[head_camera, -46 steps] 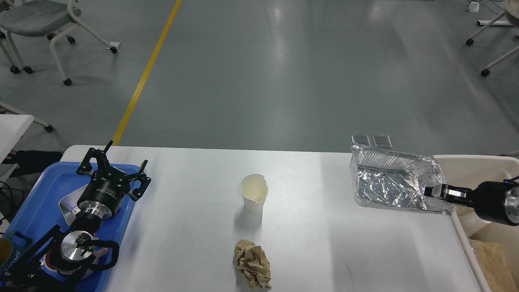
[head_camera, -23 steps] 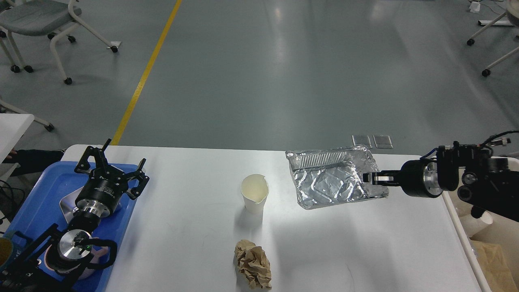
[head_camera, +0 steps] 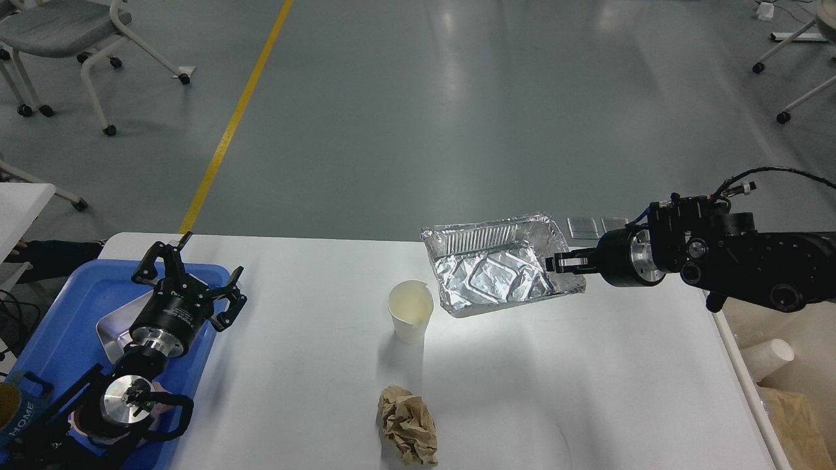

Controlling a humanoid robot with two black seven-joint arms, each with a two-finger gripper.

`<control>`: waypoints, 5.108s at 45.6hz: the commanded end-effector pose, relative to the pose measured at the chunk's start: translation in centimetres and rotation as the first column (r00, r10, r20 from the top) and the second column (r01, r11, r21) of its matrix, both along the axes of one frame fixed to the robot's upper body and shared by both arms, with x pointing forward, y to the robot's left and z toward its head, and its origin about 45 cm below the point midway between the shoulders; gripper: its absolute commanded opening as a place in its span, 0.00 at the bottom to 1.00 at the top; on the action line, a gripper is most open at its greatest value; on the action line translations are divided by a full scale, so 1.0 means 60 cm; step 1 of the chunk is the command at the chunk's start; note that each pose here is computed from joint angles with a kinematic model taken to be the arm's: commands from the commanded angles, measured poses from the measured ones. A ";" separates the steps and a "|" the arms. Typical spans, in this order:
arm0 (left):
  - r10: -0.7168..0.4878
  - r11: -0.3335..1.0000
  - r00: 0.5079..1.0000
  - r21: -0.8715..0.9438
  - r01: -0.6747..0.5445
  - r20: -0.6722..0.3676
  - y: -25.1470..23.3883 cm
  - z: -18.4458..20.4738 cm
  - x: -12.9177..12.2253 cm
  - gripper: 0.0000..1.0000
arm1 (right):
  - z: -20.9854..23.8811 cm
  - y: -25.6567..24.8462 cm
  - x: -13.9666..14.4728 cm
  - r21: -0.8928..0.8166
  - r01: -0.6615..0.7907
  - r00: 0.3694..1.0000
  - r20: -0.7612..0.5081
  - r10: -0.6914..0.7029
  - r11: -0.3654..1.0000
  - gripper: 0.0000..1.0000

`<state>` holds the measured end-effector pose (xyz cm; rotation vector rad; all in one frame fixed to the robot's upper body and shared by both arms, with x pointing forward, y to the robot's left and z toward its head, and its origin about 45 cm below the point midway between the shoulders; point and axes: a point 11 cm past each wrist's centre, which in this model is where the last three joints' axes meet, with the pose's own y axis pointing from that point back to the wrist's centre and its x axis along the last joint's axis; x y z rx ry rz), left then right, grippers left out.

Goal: Tidy desktop

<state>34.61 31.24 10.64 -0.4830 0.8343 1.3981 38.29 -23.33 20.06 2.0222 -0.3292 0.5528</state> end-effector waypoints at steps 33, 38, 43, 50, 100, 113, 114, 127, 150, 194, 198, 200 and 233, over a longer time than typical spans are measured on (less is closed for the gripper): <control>-0.053 0.990 0.998 0.126 0.058 -0.038 0.010 0.008 0.002 0.96 | -0.030 0.008 -0.011 -0.022 0.044 0.998 -0.053 -0.045 0.999 0.00; -0.105 0.983 0.994 0.149 0.110 -0.041 0.004 0.028 -0.001 0.96 | -0.029 -0.002 -0.011 -0.026 0.055 0.997 -0.052 -0.056 0.998 0.00; -0.109 0.975 0.993 0.189 0.117 -0.054 0.013 0.043 -0.021 0.96 | -0.026 -0.021 -0.010 -0.031 0.079 0.996 -0.047 -0.080 0.996 0.00; -0.110 0.956 0.991 0.265 0.127 -0.079 0.040 0.063 -0.054 0.96 | -0.023 -0.031 -0.009 -0.033 0.093 0.995 -0.043 -0.094 0.995 0.00; -0.161 0.268 0.941 0.905 0.332 -0.298 0.321 0.287 -0.132 0.96 | -0.021 -0.040 -0.009 -0.032 0.103 0.994 -0.038 -0.104 0.994 0.00; -0.357 0.300 0.903 0.885 0.355 -0.241 0.250 0.293 -0.087 0.96 | -0.019 -0.044 -0.009 -0.031 0.109 0.993 -0.035 -0.110 0.994 0.00; -0.380 0.280 0.892 0.889 0.362 -0.244 0.242 0.295 -0.083 0.96 | -0.018 -0.043 -0.009 -0.029 0.107 0.994 -0.035 -0.108 0.994 0.00; -0.571 -0.043 0.716 0.886 0.462 -0.402 0.124 0.214 -0.048 0.96 | -0.017 -0.046 -0.011 -0.024 0.114 0.993 -0.030 -0.115 0.993 0.00; -0.702 -0.173 0.561 0.869 0.463 -0.439 -0.117 0.083 0.026 0.96 | -0.014 -0.052 -0.013 -0.019 0.123 0.992 -0.023 -0.124 0.992 0.00; -0.754 -0.213 0.439 0.814 0.540 -0.488 -0.314 -0.019 0.030 0.82 | -0.010 -0.052 -0.015 -0.004 0.128 0.992 -0.013 -0.128 0.992 0.00; -0.761 -0.211 0.431 0.814 0.541 -0.484 -0.327 -0.021 0.027 0.75 | -0.012 -0.053 -0.016 -0.005 0.128 0.992 -0.016 -0.128 0.992 0.00; -0.767 -0.211 0.423 0.813 0.543 -0.482 -0.336 -0.021 0.024 0.70 | -0.013 -0.053 -0.016 -0.006 0.129 0.992 -0.016 -0.129 0.992 0.00; -0.747 -0.301 0.360 0.767 0.566 -0.559 -0.325 -0.065 -0.002 0.11 | -0.014 -0.052 -0.019 0.000 0.131 0.991 -0.014 -0.131 0.991 0.00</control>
